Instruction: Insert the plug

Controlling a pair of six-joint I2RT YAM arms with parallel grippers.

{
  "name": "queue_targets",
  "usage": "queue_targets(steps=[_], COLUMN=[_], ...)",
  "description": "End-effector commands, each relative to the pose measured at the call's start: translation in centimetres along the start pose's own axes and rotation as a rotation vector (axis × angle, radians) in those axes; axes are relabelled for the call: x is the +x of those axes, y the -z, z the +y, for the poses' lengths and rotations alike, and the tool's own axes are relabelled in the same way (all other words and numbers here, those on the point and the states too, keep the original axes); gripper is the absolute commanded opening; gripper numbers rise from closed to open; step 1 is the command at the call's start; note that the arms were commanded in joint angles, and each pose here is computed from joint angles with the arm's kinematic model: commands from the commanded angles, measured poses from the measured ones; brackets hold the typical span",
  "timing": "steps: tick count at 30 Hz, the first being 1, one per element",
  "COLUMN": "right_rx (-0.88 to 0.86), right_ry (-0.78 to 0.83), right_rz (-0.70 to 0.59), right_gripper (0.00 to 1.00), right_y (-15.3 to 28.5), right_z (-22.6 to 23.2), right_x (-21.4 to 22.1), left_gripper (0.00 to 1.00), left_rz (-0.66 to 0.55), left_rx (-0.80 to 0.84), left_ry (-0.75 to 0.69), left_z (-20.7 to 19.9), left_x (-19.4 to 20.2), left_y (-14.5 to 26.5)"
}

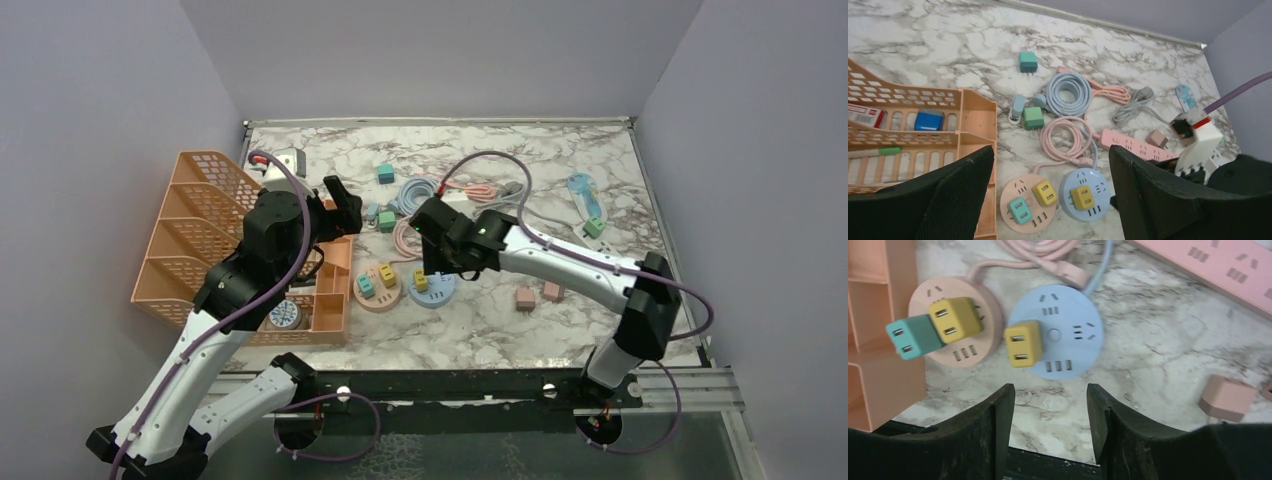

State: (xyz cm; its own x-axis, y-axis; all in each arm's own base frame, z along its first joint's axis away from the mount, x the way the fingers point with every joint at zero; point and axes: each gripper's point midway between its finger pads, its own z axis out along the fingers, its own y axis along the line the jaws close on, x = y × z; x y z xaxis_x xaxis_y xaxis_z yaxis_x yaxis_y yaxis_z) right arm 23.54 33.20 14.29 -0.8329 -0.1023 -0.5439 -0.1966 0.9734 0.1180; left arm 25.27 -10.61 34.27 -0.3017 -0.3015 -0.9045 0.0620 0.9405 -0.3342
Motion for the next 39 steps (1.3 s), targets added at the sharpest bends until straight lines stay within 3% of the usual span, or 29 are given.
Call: queue_targets(steps=[1,8,15,23,30,39], right_rx=[0.132,0.301,0.34,0.225,0.241,0.25], right_ry=[-0.141,-0.313,-0.358,-0.275,-0.208,-0.251], right_rz=[-0.038,-0.002,0.034,0.136,0.161,0.154], right_gripper=[0.55,0.61,0.69,0.69,0.64,0.42], right_y=[0.8,0.1,-1.2,-3.3,-4.2,-5.4], right_z=[-6.4,-16.5,-22.1,-21.2,-21.8,-21.4], right_x=[0.3,3.7,6.7,9.2,9.9,9.3], left_gripper=[0.88,0.88,0.87,0.86,0.85,0.85], left_rz=[0.118,0.202,0.249,0.329,0.369,0.411], left_rx=[0.14,0.345,0.401,0.401,0.392,0.433], left_ry=[0.018,0.079,0.148,0.272,0.323,0.287], left_z=[-2.6,-6.8,-9.2,-10.8,-11.2,-12.3], left_x=[3.3,6.9,8.3,10.4,11.8,13.4], left_y=[-0.6,-2.8,-5.5,-7.8,-8.4,-7.9])
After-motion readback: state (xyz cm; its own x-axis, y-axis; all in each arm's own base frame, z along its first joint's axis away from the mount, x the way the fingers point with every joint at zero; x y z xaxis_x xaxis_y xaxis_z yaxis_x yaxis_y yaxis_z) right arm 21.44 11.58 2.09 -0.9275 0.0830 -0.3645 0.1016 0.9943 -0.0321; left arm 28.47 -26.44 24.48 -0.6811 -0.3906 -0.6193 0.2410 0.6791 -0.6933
